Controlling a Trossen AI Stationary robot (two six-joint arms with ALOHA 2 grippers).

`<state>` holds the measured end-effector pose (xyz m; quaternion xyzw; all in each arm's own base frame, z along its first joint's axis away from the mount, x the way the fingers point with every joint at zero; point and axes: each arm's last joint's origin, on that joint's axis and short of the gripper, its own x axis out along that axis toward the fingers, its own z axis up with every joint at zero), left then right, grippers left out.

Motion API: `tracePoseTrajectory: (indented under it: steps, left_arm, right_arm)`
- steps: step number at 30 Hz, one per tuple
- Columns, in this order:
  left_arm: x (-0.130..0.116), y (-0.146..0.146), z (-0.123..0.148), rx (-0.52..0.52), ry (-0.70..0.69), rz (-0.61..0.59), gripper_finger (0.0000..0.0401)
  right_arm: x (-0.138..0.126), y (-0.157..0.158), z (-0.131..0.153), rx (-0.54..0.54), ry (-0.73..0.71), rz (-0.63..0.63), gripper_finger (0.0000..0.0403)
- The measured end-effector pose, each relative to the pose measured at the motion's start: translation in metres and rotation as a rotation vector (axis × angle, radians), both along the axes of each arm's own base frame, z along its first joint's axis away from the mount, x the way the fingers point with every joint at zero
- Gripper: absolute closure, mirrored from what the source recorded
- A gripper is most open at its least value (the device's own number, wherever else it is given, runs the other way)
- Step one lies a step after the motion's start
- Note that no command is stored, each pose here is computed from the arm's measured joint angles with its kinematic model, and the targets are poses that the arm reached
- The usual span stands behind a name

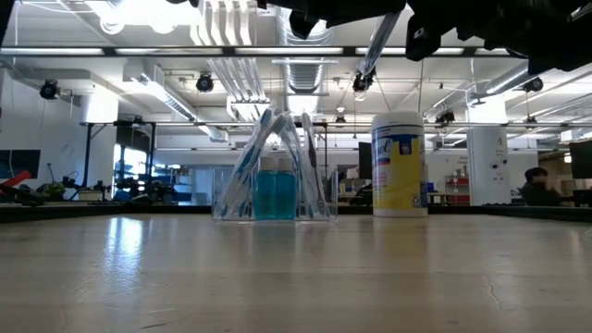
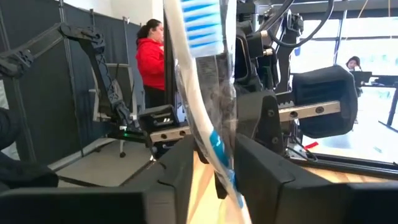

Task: Pick & Place toothbrushing station
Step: Put the blue toothbrush into the transparent organizer

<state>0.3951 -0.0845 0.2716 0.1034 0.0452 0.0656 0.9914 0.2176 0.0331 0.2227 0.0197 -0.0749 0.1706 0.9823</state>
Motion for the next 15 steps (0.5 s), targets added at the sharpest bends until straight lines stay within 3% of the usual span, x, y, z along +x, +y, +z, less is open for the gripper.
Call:
tracePoseTrajectory:
  steps: [8, 11, 15]
  left_arm:
    - [0.0001, 0.0009, -0.0006, -0.016, 0.005, 0.002, 0.0385]
    - [0.0000, 0.0005, -0.0015, -0.030, 0.012, -0.012, 0.0379]
    - [-0.0010, -0.0018, -0.0008, -0.017, 0.024, -0.063, 0.0338]
  right_arm:
    - [0.0003, -0.0004, -0.0010, -0.016, 0.000, -0.011, 0.0376]
    - [0.0003, -0.0003, -0.0021, -0.029, 0.008, -0.009, 0.0385]
    - [-0.0010, 0.0003, -0.0022, -0.023, 0.020, 0.016, 0.0384]
